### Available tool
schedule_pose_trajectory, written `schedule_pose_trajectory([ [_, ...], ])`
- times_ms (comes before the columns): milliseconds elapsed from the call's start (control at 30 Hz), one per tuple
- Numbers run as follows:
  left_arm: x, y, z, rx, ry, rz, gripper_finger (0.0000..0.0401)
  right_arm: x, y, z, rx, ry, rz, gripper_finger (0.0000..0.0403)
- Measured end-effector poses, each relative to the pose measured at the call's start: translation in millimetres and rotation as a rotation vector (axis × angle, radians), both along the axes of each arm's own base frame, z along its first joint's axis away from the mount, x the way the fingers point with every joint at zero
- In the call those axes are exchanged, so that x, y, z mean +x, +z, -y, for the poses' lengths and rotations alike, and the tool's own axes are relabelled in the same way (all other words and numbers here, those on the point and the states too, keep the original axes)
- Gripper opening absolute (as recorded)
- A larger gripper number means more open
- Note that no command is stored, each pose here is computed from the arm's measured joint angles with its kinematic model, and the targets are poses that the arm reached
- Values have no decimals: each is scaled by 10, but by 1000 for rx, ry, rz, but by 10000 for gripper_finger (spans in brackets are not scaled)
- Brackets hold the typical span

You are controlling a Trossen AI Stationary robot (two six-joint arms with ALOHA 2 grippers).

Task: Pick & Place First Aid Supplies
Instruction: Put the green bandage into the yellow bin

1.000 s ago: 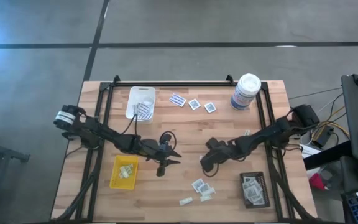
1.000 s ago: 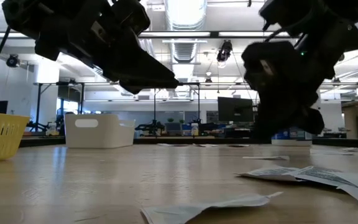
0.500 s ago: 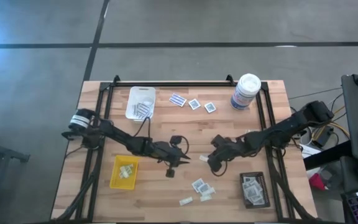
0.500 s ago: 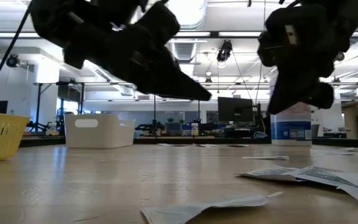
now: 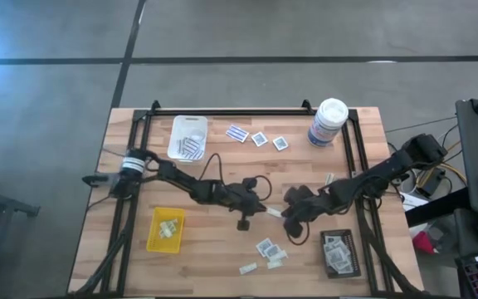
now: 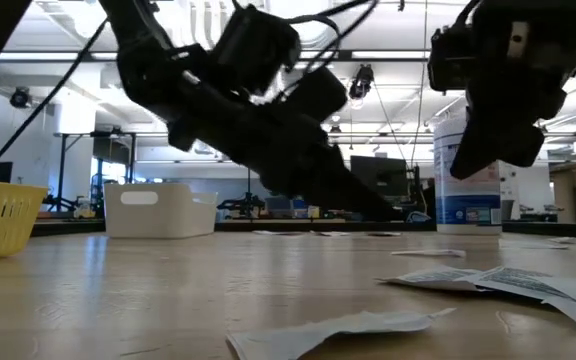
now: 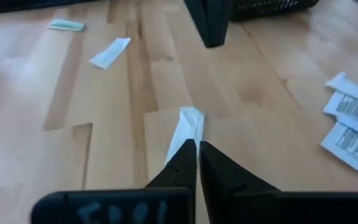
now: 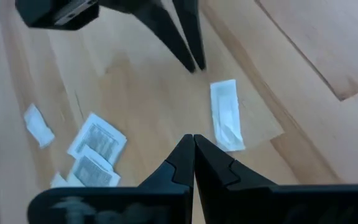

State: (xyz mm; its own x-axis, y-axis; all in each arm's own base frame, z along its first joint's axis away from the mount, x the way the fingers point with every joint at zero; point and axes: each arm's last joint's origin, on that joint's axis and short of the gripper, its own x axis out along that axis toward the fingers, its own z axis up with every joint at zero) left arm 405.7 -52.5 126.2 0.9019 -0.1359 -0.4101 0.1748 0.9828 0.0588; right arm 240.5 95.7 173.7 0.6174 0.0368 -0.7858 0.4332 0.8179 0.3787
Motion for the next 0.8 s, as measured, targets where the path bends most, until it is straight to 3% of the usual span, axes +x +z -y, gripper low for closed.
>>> schedule_pose_trajectory([
  [233, 161, -151, 16, 0, 2, -16, 6, -14, -4, -31, -48, 75, 0, 8],
  [800, 127, -233, -79, -46, 53, -85, 1, -2, -17, -17, -83, 120, -4, 8],
])
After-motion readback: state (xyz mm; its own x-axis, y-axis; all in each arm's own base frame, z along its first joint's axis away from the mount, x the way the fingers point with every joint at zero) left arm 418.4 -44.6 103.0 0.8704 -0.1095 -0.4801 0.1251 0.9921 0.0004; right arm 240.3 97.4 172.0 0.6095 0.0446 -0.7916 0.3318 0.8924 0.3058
